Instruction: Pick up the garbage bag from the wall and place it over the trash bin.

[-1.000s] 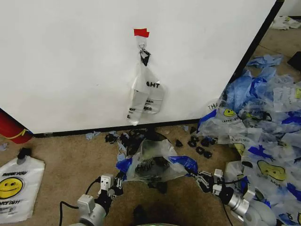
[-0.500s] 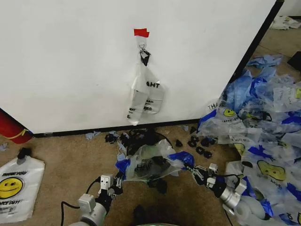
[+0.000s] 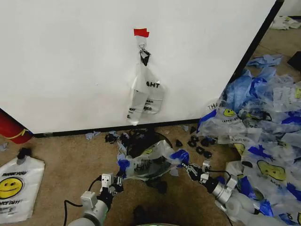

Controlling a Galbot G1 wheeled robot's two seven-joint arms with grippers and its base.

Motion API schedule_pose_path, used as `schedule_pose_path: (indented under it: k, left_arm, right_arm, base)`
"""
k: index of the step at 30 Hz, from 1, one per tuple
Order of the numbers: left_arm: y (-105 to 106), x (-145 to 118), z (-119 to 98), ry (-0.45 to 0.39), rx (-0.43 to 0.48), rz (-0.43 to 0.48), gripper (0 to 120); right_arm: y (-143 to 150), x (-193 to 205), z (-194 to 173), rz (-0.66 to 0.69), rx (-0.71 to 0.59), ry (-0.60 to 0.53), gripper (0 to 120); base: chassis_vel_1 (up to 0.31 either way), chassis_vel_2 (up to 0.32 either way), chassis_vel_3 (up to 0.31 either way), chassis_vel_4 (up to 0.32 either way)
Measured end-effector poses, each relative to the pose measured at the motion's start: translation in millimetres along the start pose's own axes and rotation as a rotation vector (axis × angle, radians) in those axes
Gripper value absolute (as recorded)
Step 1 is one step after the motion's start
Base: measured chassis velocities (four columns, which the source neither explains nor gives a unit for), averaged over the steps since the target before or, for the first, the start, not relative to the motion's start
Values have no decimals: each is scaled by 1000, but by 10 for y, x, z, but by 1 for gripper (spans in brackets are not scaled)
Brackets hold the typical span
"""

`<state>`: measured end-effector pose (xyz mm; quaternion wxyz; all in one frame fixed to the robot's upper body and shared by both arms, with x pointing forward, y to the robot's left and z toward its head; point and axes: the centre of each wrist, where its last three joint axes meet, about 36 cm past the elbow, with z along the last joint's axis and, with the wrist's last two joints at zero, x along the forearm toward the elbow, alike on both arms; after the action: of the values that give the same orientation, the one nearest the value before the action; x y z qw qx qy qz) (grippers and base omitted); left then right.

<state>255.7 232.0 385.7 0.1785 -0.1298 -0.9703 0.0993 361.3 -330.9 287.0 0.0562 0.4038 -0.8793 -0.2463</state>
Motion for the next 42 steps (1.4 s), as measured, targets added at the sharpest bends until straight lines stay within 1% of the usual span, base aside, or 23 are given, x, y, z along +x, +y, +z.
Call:
schedule_pose_path:
  k: [8,17,24,29,35,37,40,42]
  left_arm:
    - [7,-49,47,11,5,8,0]
    - [0,-136,88,30,2,18,0]
    - [-41,-36,88,47,4,33,0]
    - [14,-29,116,56,-17,22,0]
    - [18,19,131,59,-38,26,0]
    - [16,-15,157,59,-33,21,0]
    - [86,-168,236,66,-32,-8,0]
    - [97,-198,246,70,-26,-11,0]
  right_arm:
    - [-54,15,75,9,-6,22,0]
    - [-125,-62,178,17,-15,33,0]
    - [-146,-34,217,22,-15,42,0]
    - [-149,-20,208,17,-3,51,0]
    - [-160,93,187,20,15,72,0]
    - [-157,71,170,21,19,69,0]
    - [-164,-6,175,35,18,61,0]
    - [-160,-15,192,41,13,63,0]
  base:
    - [0,0,0,0]
    - [0,0,0,0]
    - [0,0,0,0]
    - [0,0,0,0]
    - [0,0,0,0]
    - [0,0,0,0]
    - [0,0,0,0]
    - [0,0,0,0]
